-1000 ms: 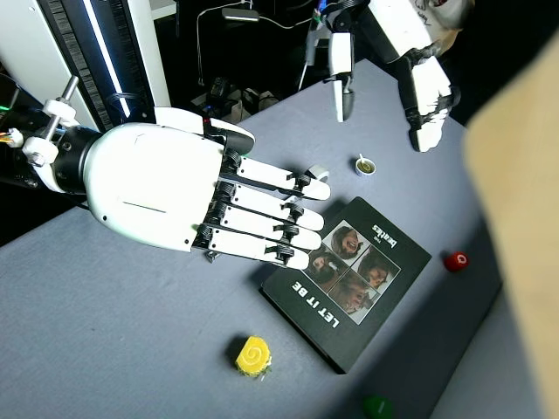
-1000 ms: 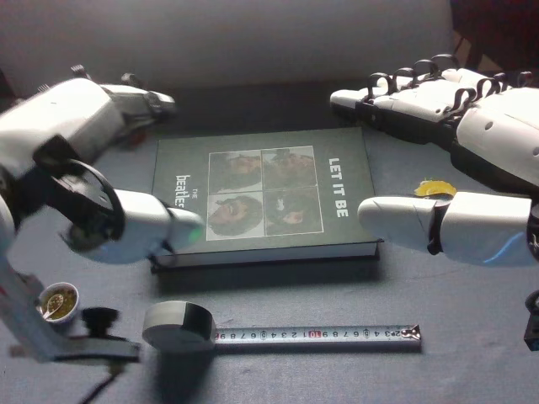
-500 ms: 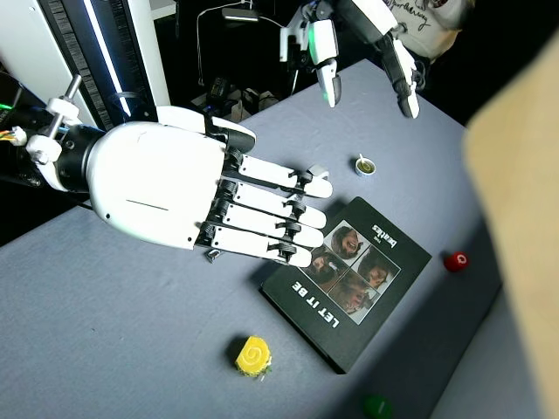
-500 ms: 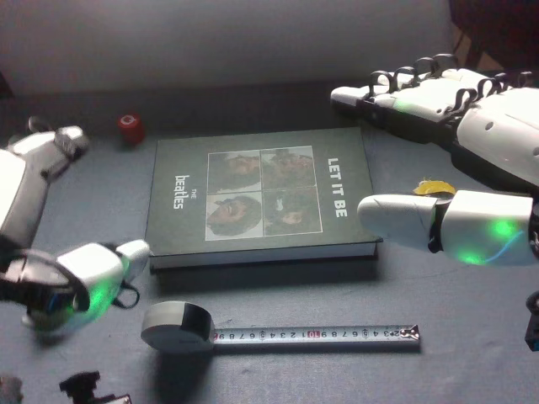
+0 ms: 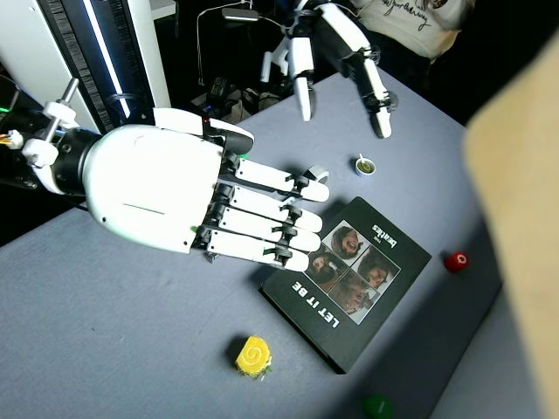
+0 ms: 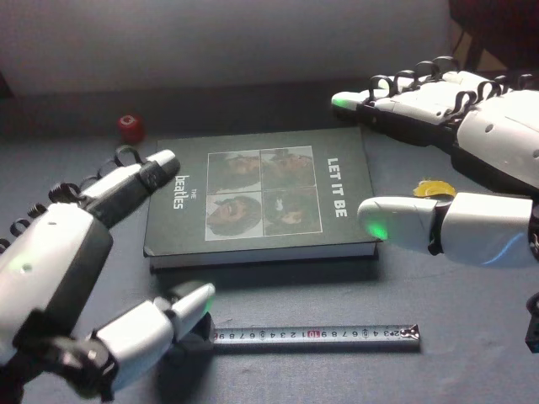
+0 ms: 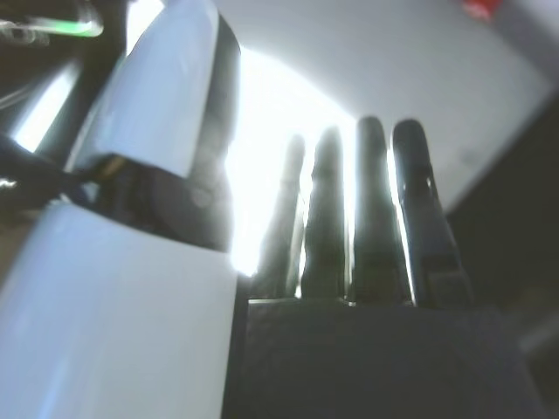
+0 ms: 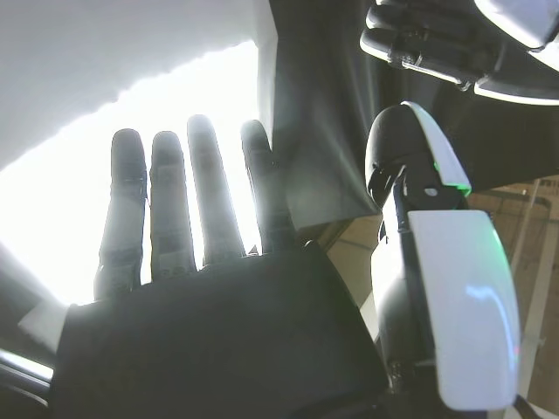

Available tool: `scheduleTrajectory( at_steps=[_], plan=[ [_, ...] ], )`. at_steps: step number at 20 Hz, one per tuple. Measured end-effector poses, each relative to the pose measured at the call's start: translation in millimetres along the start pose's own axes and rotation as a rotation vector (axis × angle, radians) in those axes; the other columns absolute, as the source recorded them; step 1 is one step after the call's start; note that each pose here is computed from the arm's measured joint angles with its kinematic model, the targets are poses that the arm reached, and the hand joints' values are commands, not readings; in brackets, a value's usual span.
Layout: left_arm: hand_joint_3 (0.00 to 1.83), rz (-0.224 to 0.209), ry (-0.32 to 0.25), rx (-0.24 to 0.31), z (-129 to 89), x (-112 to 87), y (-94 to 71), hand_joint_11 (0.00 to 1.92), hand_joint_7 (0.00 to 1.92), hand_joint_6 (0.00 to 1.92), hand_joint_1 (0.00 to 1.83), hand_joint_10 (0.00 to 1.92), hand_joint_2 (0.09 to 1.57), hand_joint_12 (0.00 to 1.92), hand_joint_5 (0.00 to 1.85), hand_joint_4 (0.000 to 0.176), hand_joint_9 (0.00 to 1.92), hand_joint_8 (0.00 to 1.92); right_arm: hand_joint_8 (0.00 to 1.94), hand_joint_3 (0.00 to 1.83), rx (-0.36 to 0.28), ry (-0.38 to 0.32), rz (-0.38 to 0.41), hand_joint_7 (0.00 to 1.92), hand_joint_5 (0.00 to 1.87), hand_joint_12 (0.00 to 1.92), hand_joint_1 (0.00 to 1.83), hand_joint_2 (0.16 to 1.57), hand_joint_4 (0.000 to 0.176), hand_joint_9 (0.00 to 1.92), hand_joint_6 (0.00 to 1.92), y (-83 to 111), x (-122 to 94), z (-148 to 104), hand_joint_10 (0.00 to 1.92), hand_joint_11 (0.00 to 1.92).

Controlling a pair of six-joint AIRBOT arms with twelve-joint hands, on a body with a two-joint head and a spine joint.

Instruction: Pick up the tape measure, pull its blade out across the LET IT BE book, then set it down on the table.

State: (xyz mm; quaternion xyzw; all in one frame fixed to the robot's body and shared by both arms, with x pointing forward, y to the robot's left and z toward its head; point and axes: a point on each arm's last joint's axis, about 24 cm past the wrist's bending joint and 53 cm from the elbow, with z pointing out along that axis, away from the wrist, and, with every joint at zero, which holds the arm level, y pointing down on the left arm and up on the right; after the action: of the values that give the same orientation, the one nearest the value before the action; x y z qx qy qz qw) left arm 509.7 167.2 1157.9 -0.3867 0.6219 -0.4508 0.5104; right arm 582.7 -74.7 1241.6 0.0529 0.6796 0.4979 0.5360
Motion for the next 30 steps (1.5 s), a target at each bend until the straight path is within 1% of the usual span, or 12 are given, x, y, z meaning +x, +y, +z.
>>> scheduleTrajectory(
  at_steps=[1, 2, 5, 7, 8, 10, 11, 12, 13, 15, 17, 30],
  plan=[
    [0.0, 0.017, 0.016, 0.014, -1, 1.4, 0.6, 0.01, 0.32, 0.0, 1.17, 0.0, 1.05, 0.76, 0.29, 0.0, 0.29, 0.01, 0.0, 0.0, 0.001, 0.0, 0.001, 0.19, 0.15, 0.5, 0.13, 1.23, 0.075, 0.11, 0.01, -0.1, 0, 0, 0.0, 0.0],
    [0.0, 0.011, 0.034, 0.026, -3, 2.5, 3.2, 0.01, 0.32, 0.0, 1.18, 0.0, 1.05, 0.76, 0.29, 0.0, 0.29, 0.01, 0.0, 0.0, 0.001, 0.0, 0.001, 0.19, 0.15, 0.5, 0.13, 1.23, 0.075, 0.11, 0.01, -0.2, 0, 0, 0.0, 0.0],
    [0.0, 0.048, 0.097, 0.027, -6, 12.6, 18.4, 0.01, 0.32, 0.0, 1.17, 0.0, 1.05, 0.76, 0.29, 0.0, 0.3, 0.0, 0.0, 0.0, 0.001, 0.0, 0.001, 0.19, 0.15, 0.5, 0.14, 1.23, 0.075, 0.11, 0.0, -0.4, 0, 0, 0.0, 0.0],
    [0.0, 0.081, 0.129, 0.066, -5, 16.5, 18.1, 0.01, 0.32, 0.0, 1.17, 0.0, 1.05, 0.76, 0.29, 0.0, 0.3, 0.0, 0.0, 0.0, 0.001, 0.001, 0.001, 0.2, 0.16, 0.53, 0.14, 1.22, 0.075, 0.11, 0.01, -0.4, 0, 0, 0.0, 0.0],
    [0.0, 0.083, 0.139, 0.079, -5, 17.9, 19.6, 0.01, 0.32, 0.0, 1.17, 0.0, 1.05, 0.76, 0.29, 0.0, 0.3, 0.0, 0.0, 0.0, 0.001, 0.0, 0.0, 0.2, 0.17, 0.53, 0.14, 1.22, 0.075, 0.11, 0.01, -0.3, 0, 0, 0.0, 0.0],
    [0.0, 0.06, 0.164, 0.044, -5, 22.6, 35.9, 0.01, 0.32, 0.0, 1.17, 0.0, 1.05, 0.76, 0.3, 0.0, 0.3, 0.0, 0.0, 0.0, 0.001, 0.001, 0.001, 0.18, 0.16, 0.53, 0.15, 1.22, 0.076, 0.11, 0.0, -0.4, 0, 0, 0.0, 0.0],
    [0.0, 0.044, 0.184, 0.01, -4, 25.6, 47.0, 0.01, 0.32, 0.0, 1.17, 0.0, 1.05, 0.76, 0.3, 0.0, 0.3, 0.0, 0.0, 0.0, 0.001, 0.001, 0.001, 0.18, 0.15, 0.53, 0.15, 1.22, 0.076, 0.11, 0.0, -0.5, 0, 0, 0.0, 0.0],
    [0.0, 0.045, 0.198, -0.009, -3, 27.9, 52.8, 0.02, 0.33, 0.0, 1.17, 0.01, 1.05, 0.76, 0.3, 0.0, 0.31, 0.01, 0.0, 0.0, 0.001, 0.001, 0.002, 0.17, 0.15, 0.51, 0.15, 1.22, 0.077, 0.1, 0.0, -0.4, 0, 0, 0.0, 0.0],
    [0.0, 0.046, 0.206, -0.013, -1, 30.1, 57.3, 0.02, 0.33, 0.0, 1.16, 0.01, 1.05, 0.76, 0.3, 0.0, 0.31, 0.01, 0.0, 0.0, 0.001, 0.001, 0.002, 0.16, 0.14, 0.47, 0.15, 1.22, 0.077, 0.09, 0.0, -0.4, 0, 0, 0.0, 0.0],
    [0.0, 0.05, 0.238, -0.008, 1, 38.0, 62.8, 0.02, 0.35, 0.01, 1.16, 0.01, 1.05, 0.77, 0.31, 0.0, 0.32, 0.01, 0.01, 0.0, 0.001, 0.001, 0.004, 0.2, 0.16, 0.57, 0.14, 1.22, 0.074, 0.12, 0.01, -0.4, 0, 0, 0.01, 0.0],
    [0.0, 0.055, 0.256, -0.008, 2, 41.7, 66.3, 0.02, 0.35, 0.01, 1.17, 0.01, 1.06, 0.77, 0.32, 0.0, 0.32, 0.01, 0.01, 0.0, 0.001, 0.0, 0.006, 0.21, 0.16, 0.58, 0.14, 1.23, 0.075, 0.12, 0.01, -0.2, 0, 0, 0.01, 0.0],
    [0.0, 0.116, 0.242, -0.05, 23, 25.5, 101.2, 0.04, 0.35, 0.0, 1.16, 0.0, 1.07, 0.77, 0.33, 0.0, 0.32, 0.0, 0.0, 0.0, -0.016, -0.004, 0.024, 0.18, 0.14, 0.46, 0.14, 1.23, 0.076, 0.09, 0.0, 5.2, 0, -1, 0.0, 0.0]
  ],
)
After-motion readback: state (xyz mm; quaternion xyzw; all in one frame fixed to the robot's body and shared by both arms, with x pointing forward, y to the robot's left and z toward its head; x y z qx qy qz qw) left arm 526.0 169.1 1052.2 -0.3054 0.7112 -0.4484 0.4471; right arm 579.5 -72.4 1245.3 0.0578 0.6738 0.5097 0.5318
